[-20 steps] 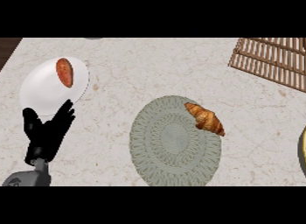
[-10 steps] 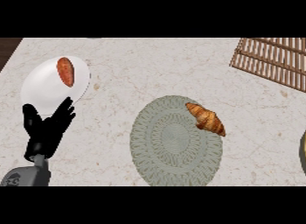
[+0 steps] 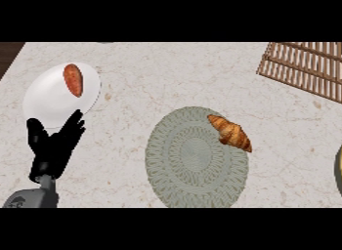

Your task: Pick the lemon from the placemat and place it in the tiered shelf

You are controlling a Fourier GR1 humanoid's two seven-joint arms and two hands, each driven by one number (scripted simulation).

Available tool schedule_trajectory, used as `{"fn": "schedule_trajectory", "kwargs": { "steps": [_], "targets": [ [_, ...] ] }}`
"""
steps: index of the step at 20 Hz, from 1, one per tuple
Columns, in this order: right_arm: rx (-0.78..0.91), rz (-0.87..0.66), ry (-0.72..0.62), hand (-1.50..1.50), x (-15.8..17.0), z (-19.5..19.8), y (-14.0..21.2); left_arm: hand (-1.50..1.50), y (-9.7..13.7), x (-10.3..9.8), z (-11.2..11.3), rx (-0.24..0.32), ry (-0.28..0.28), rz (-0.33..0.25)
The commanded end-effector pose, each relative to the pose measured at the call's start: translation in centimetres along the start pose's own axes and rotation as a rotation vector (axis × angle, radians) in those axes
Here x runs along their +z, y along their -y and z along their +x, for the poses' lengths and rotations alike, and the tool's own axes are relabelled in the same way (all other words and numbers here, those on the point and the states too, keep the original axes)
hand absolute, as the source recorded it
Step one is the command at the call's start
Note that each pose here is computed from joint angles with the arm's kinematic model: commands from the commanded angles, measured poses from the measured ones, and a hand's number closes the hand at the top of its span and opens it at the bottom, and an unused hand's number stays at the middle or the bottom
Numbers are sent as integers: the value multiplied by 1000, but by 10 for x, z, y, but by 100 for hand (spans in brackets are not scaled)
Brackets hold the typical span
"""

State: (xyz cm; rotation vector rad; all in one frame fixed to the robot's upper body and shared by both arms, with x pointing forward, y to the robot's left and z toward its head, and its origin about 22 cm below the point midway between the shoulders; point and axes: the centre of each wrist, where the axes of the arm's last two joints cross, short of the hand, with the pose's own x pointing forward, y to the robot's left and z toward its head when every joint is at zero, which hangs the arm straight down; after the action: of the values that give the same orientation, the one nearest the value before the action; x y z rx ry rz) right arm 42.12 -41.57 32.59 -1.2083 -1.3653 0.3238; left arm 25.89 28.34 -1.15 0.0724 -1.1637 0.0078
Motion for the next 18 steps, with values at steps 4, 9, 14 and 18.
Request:
{"fn": "schedule_trajectory", "kwargs": {
  "steps": [4, 9, 14, 18],
  "targets": [
    [-238, -86, -83, -150, -2, 0, 8, 0, -6, 3, -8, 1, -42, 10],
    [-474, -110, -83, -150, -3, 0, 18, 0, 1, -5, -17, 14, -47, 5],
    [-647, -143, -113, -150, -3, -9, 26, 0, -16, 6, -21, 4, -26, 14],
    [-688, -303, -136, -150, -1, -11, 67, 0, 1, -6, -22, 3, -40, 9]
  ]
}}
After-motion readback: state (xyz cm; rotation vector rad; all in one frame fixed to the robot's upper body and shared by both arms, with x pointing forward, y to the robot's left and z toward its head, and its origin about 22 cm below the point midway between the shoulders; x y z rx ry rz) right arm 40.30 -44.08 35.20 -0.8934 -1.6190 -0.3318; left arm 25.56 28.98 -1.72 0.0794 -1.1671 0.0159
